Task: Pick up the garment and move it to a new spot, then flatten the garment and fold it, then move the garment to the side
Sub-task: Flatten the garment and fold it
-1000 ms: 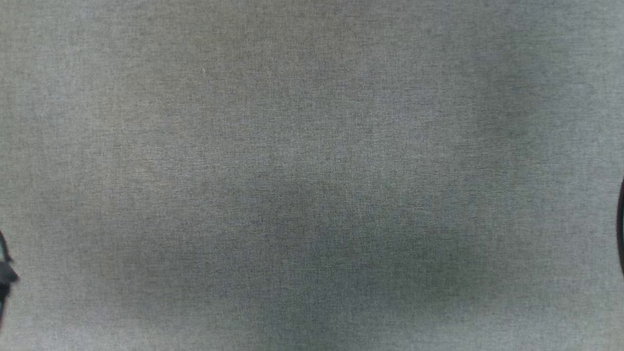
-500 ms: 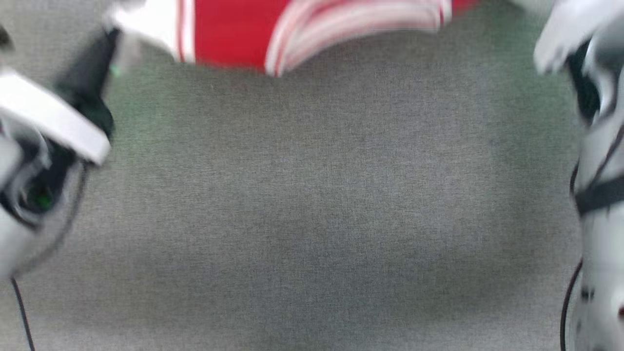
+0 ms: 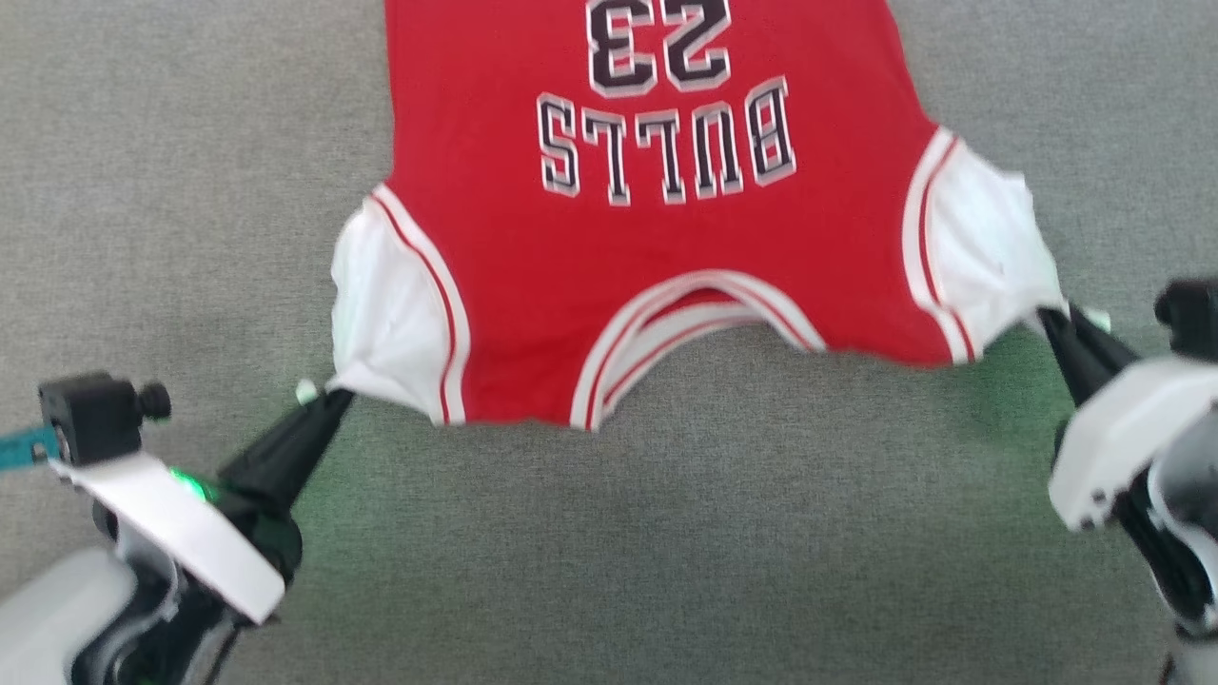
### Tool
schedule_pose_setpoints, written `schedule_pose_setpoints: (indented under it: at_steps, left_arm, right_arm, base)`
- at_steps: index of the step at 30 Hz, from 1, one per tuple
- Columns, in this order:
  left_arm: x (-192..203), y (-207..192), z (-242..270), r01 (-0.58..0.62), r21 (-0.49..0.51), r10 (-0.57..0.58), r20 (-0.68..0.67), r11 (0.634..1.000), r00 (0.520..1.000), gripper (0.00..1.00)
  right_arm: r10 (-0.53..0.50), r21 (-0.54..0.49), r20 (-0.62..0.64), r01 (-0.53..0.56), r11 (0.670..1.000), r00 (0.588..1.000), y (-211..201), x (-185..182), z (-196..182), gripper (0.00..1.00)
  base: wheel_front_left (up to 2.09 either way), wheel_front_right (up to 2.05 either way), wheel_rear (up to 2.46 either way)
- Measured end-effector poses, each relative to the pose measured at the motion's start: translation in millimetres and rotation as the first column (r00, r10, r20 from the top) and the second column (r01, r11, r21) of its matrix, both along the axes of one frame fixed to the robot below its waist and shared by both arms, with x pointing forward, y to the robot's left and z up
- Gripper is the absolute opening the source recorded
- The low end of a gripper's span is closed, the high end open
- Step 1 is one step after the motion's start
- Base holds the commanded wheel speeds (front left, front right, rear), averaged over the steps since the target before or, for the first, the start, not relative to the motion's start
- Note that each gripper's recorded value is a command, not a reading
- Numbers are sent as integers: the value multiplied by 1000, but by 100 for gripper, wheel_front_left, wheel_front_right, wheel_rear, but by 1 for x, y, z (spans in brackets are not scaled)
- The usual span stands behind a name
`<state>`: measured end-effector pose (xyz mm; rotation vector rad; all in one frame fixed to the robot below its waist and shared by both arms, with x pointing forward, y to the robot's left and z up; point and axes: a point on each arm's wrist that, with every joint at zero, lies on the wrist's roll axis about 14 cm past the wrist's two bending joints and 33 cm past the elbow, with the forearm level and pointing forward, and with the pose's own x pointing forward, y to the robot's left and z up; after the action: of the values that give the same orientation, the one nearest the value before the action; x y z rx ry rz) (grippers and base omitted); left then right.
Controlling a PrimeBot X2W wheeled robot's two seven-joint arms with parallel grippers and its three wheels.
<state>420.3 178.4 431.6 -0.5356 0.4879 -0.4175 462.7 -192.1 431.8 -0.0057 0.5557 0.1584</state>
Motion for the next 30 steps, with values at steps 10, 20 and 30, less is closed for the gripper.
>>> schedule_pose_setpoints:
  at_steps: [10, 20, 30]
  left_arm:
    - [-50, -1, 13, -6, -71, 2, -55, 997, 998, 0]
    - [-85, 6, 24, -39, -101, 30, -92, 994, 995, 0]
    - [-94, -14, 0, -12, -111, -3, -136, 994, 991, 0]
  right_arm:
    - [15, 44, -186, -7, 999, 982, 1, -76, -5, 0]
    - [-12, 81, -254, 33, 996, 967, -5, -120, 7, 0]
    - [19, 101, -313, 13, 995, 950, 2, -105, -26, 0]
  base:
    - [0, 0, 0]
    - [0, 0, 0]
    - [0, 0, 0]
